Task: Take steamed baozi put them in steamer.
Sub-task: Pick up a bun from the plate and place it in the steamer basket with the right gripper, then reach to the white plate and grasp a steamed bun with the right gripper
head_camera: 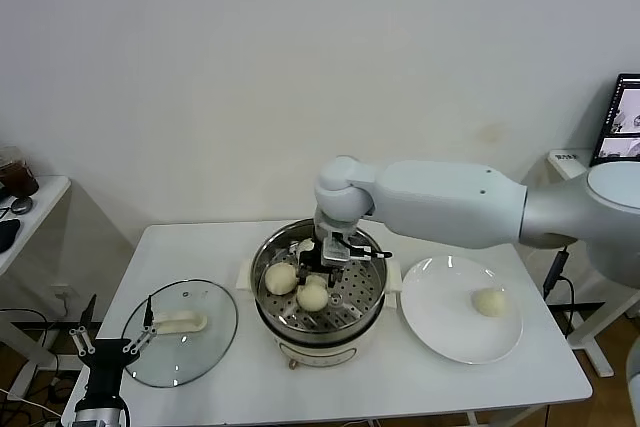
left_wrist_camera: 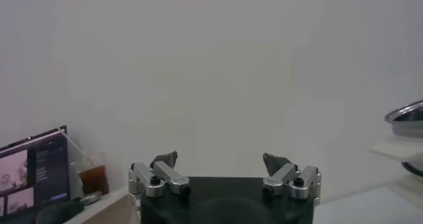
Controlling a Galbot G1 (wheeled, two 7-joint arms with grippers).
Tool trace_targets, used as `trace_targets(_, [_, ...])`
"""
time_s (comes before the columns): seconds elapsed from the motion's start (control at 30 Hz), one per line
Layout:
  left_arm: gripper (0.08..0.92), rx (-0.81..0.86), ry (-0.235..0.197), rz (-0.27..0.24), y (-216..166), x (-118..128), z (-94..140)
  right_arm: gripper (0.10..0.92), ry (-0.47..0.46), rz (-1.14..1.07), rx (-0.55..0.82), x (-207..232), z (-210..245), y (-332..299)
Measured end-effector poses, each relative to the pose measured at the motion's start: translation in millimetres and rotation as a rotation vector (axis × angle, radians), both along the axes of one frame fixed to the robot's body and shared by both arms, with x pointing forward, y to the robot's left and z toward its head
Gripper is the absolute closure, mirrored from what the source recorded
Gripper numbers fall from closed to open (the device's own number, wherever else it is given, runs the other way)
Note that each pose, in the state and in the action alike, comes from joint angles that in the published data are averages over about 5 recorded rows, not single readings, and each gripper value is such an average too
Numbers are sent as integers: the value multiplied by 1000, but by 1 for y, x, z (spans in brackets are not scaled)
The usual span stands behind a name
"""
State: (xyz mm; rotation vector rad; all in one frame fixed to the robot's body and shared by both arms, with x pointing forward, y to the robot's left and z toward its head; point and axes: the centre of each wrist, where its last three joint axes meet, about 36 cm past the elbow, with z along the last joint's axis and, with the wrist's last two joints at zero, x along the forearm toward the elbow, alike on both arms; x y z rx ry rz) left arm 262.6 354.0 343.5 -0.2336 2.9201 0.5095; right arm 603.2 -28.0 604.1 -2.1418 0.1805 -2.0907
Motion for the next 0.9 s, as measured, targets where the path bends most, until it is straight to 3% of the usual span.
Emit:
trace_targets(0.27, [177,1,-2,1,0,0,0,489,16,63,-19,-2,-9,1])
trace_targets(0.63, [177,1,-4,4,1,-1,-1,218,7,90,-5,-2,3,-3])
trace_targets(0.9, [177,2,-12,1,1,1,1,200,-33,-12,38,7,44,-32])
